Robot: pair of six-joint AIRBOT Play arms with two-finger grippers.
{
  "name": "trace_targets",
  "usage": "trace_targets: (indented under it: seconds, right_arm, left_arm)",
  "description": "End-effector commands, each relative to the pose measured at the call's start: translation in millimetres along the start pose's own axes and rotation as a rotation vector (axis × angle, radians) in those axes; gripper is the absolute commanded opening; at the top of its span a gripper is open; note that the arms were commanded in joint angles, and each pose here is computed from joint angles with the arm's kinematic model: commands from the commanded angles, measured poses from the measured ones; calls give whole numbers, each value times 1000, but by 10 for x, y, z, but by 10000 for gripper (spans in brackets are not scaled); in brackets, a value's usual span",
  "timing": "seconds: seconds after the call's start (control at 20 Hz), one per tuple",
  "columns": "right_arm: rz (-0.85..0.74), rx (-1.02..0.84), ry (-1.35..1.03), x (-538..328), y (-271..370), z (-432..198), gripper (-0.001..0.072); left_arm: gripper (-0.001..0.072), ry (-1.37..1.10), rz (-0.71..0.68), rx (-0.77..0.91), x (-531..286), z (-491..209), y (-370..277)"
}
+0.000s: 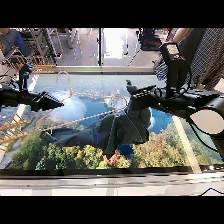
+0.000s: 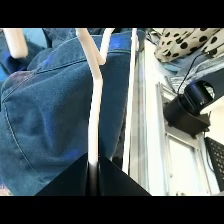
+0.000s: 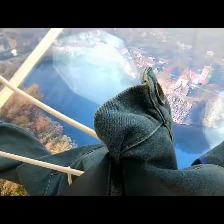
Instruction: Fold the clothes and pants, and hang the long-sleeved shirts on hangers.
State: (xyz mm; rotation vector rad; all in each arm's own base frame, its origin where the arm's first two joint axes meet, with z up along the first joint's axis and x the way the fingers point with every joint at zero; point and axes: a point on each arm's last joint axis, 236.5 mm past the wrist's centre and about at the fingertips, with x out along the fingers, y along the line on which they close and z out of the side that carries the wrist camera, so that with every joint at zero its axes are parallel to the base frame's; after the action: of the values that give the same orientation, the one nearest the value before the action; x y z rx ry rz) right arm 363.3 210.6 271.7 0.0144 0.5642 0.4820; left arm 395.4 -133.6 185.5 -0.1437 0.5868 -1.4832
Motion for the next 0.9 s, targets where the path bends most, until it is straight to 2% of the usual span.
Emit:
trace_targets:
  seconds: [0.0, 0.35, 0.5, 0.7, 0.85]
  right_arm:
    - [-9, 20, -9, 14, -31, 22, 42]
    - [22, 5, -178, -26, 42, 421, 41]
    - [78, -32, -112, -9, 178, 262, 41]
    - [71, -50, 51, 4, 156, -123, 41]
    - [72, -49, 51, 3, 158, -123, 42]
  left_arm:
    - [25, 14, -28, 60, 112, 6, -51]
    - [25, 70, 37, 98, 393, -61, 185]
    - [25, 60, 112, 171, 466, 99, 313]
    - [25, 83, 319, 328, 169, 531, 511]
    - [25, 58, 394, 429, -64, 866, 429]
